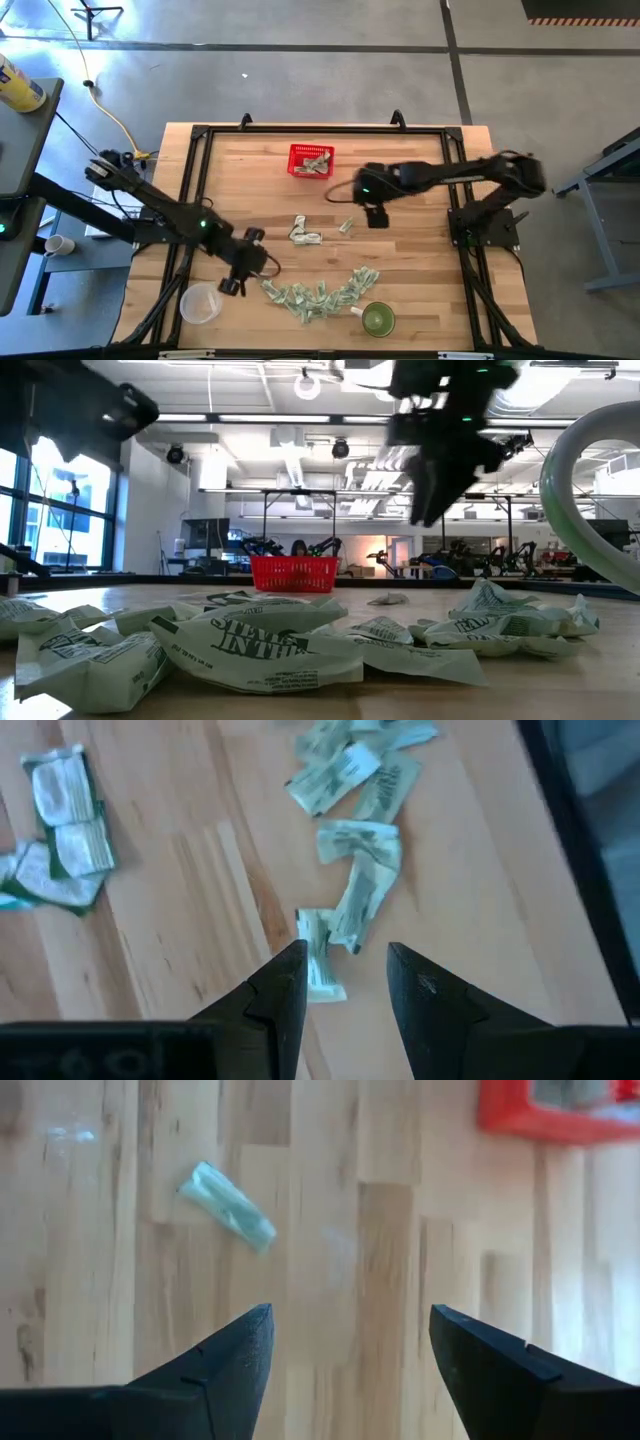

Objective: Pick and place items into bin
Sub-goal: Put the light green stevia packet into the red bin

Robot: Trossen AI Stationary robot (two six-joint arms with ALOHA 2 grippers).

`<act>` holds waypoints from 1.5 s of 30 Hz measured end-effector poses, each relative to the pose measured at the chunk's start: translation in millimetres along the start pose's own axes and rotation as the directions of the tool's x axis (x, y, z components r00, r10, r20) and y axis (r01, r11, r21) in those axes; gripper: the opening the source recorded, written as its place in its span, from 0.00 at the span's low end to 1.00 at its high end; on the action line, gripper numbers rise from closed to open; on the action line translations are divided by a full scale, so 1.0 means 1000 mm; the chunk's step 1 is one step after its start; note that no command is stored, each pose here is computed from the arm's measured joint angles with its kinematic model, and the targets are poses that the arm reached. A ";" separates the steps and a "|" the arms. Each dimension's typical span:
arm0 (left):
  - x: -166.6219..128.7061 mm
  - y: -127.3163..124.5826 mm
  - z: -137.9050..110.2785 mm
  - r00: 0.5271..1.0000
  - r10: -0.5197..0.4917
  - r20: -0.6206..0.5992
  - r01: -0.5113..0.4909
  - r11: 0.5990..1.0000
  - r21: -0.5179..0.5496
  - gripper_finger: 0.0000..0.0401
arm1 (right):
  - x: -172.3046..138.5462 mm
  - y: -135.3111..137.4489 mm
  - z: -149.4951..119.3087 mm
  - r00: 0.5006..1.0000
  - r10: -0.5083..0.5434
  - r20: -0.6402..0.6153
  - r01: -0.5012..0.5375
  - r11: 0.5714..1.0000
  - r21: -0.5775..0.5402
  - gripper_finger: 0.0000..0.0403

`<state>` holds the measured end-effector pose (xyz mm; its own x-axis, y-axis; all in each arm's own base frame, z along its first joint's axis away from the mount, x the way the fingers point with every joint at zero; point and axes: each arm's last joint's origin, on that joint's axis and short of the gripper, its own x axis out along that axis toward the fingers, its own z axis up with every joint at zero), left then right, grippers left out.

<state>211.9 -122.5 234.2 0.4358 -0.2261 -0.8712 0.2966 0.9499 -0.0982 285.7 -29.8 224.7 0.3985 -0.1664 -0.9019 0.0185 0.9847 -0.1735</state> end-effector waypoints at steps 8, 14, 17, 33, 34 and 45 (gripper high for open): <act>0.054 -0.003 -0.004 0.983 0.040 -0.178 -0.047 0.998 -0.036 0.43 | -0.030 0.008 -0.047 0.973 -0.172 0.154 0.136 0.965 0.223 0.64; 0.076 -0.002 -0.012 0.965 0.046 -0.258 -0.056 0.998 -0.029 0.43 | -0.038 0.005 -0.053 0.954 -0.249 0.166 0.201 0.945 0.260 0.64; 0.084 -0.001 -0.018 0.964 0.046 -0.260 -0.056 0.998 -0.033 0.43 | -0.039 0.004 -0.052 0.945 -0.282 0.165 0.234 0.937 0.261 0.64; 0.088 0.028 -0.028 0.910 0.319 -0.266 -0.345 0.937 -0.055 0.06 | -0.037 -0.018 -0.054 0.904 -0.409 0.125 0.325 0.847 0.422 0.64; 0.085 0.035 -0.030 0.891 0.345 -0.294 -0.375 0.926 -0.052 0.08 | -0.037 -0.018 -0.054 0.905 -0.406 0.124 0.320 0.844 0.430 0.64; -0.003 0.159 -0.003 0.823 0.558 -0.109 -0.567 0.792 -0.227 0.07 | -0.036 -0.017 -0.056 0.914 -0.391 0.110 0.296 0.826 0.480 0.64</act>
<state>255.3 29.4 220.2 0.4314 0.3671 -0.8241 -0.2046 0.9295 0.3070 220.0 -43.7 238.2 0.4576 -0.5311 -0.7131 0.5734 0.7892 -0.2199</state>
